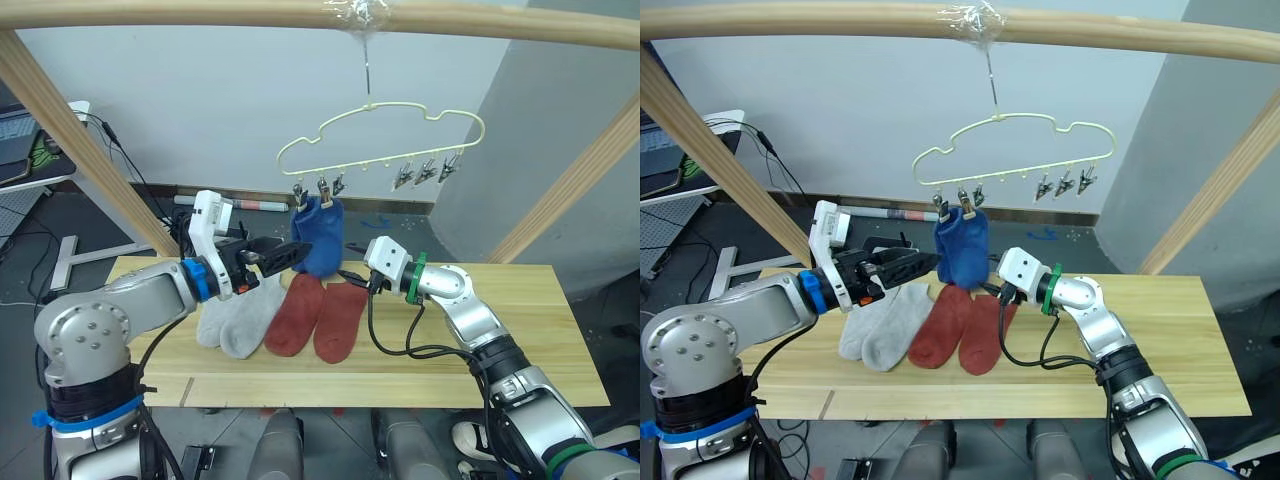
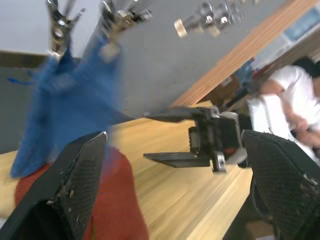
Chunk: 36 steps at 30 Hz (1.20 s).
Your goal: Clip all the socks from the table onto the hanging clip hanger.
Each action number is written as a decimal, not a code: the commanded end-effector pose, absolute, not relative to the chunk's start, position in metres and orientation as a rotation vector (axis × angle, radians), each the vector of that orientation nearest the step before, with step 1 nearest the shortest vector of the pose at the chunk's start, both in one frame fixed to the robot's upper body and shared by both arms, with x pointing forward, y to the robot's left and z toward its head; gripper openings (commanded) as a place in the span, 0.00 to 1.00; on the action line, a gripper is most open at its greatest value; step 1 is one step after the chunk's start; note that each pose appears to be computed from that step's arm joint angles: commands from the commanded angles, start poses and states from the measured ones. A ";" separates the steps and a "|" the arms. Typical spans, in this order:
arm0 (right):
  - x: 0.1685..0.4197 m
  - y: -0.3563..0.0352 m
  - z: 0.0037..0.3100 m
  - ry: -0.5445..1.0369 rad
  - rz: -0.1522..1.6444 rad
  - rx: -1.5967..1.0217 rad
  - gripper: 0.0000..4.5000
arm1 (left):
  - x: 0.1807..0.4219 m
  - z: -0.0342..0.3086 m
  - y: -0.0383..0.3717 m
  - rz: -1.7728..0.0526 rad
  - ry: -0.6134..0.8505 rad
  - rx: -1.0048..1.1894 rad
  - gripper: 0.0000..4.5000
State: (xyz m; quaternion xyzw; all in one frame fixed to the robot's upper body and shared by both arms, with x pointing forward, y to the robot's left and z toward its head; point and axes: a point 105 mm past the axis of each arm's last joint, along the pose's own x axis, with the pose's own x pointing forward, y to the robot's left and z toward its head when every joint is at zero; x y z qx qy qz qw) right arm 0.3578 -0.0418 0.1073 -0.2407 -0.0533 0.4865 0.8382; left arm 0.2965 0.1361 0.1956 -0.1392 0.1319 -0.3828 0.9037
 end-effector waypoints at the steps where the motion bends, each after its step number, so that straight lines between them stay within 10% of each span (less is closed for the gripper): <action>1: 0.355 -0.056 0.110 -0.102 0.958 -0.442 0.87 | 0.302 0.201 0.125 -0.761 0.152 -0.177 1.00; 8: 0.341 -0.088 0.131 -0.084 0.780 -0.326 1.00 | 0.320 0.192 0.100 -0.680 -0.060 0.043 1.00; 15: 0.322 -0.101 0.167 -0.131 0.718 -0.261 1.00 | 0.343 0.188 0.076 -0.594 -0.195 0.109 0.54; 36: 0.317 -0.110 0.223 -0.234 0.652 -0.201 1.00 | 0.415 0.189 0.058 -0.357 -0.302 0.139 0.54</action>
